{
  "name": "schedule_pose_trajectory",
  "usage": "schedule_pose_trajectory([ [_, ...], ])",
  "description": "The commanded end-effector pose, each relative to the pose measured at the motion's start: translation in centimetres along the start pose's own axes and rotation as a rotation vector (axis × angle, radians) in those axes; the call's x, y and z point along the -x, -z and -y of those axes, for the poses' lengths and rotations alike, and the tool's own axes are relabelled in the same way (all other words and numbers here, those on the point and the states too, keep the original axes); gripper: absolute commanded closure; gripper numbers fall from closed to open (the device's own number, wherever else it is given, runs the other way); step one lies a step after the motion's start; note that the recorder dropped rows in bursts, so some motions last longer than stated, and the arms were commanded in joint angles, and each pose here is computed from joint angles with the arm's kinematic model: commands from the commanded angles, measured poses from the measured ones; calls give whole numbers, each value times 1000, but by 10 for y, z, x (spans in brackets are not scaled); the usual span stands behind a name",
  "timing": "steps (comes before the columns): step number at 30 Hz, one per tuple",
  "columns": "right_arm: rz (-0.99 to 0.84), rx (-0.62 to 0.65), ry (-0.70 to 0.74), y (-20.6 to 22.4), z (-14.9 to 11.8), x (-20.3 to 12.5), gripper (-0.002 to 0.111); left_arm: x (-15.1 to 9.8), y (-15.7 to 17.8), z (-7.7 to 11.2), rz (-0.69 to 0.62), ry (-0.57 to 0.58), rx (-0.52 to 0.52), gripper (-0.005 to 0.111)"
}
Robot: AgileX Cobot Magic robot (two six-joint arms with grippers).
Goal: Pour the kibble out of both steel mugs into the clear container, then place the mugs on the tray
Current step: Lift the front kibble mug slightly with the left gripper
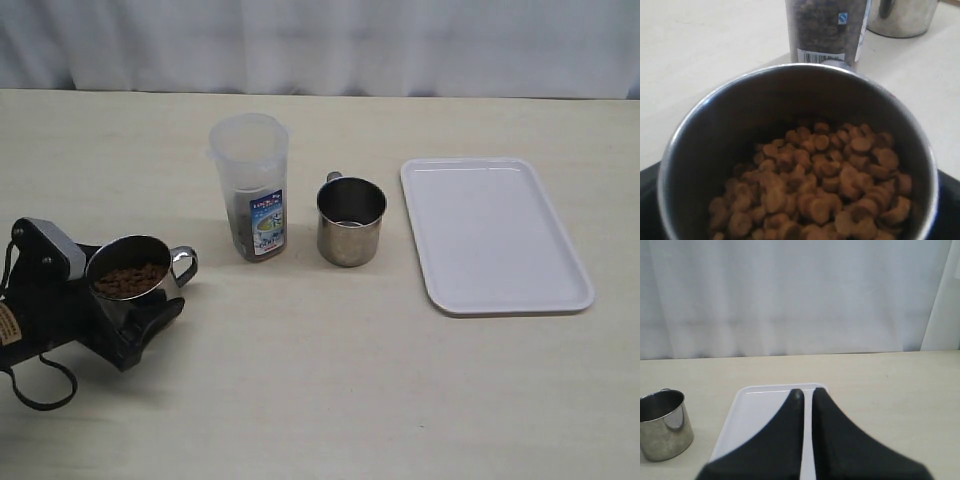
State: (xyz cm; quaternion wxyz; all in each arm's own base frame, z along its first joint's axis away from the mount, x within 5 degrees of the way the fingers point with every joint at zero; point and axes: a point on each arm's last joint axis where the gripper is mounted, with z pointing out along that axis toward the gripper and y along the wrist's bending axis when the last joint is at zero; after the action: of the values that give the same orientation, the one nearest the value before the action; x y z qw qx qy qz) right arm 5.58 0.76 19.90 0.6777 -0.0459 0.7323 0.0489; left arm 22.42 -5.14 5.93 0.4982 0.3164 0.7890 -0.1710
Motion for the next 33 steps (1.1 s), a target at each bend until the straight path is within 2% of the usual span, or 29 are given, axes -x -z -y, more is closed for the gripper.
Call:
schedule_pose_trajectory([
  [1, -2, -1, -7, 0, 0, -1, 104, 3, -5, -6, 36, 0, 4, 2],
  [13, -2, -1, -7, 0, 0, -1, 104, 6, -14, -10, 59, -9, -29, 2],
  [16, -2, -1, -7, 0, 0, -1, 104, 8, -15, -18, 77, -23, -22, 2],
  [19, -2, -1, -7, 0, 0, -1, 104, 10, -15, -23, 100, -51, -59, 2],
  [25, -2, -1, -7, 0, 0, -1, 104, 8, -20, -37, 101, -46, -41, 2],
  [28, -2, -1, -7, 0, 0, -1, 104, 7, -26, -38, 108, -13, -101, 2],
  [31, -2, -1, -7, 0, 0, -1, 104, 7, -27, -38, 109, -13, -112, 2],
  [33, -2, -1, -7, 0, 0, -1, 104, 7, -27, -38, 106, -14, -114, 10],
])
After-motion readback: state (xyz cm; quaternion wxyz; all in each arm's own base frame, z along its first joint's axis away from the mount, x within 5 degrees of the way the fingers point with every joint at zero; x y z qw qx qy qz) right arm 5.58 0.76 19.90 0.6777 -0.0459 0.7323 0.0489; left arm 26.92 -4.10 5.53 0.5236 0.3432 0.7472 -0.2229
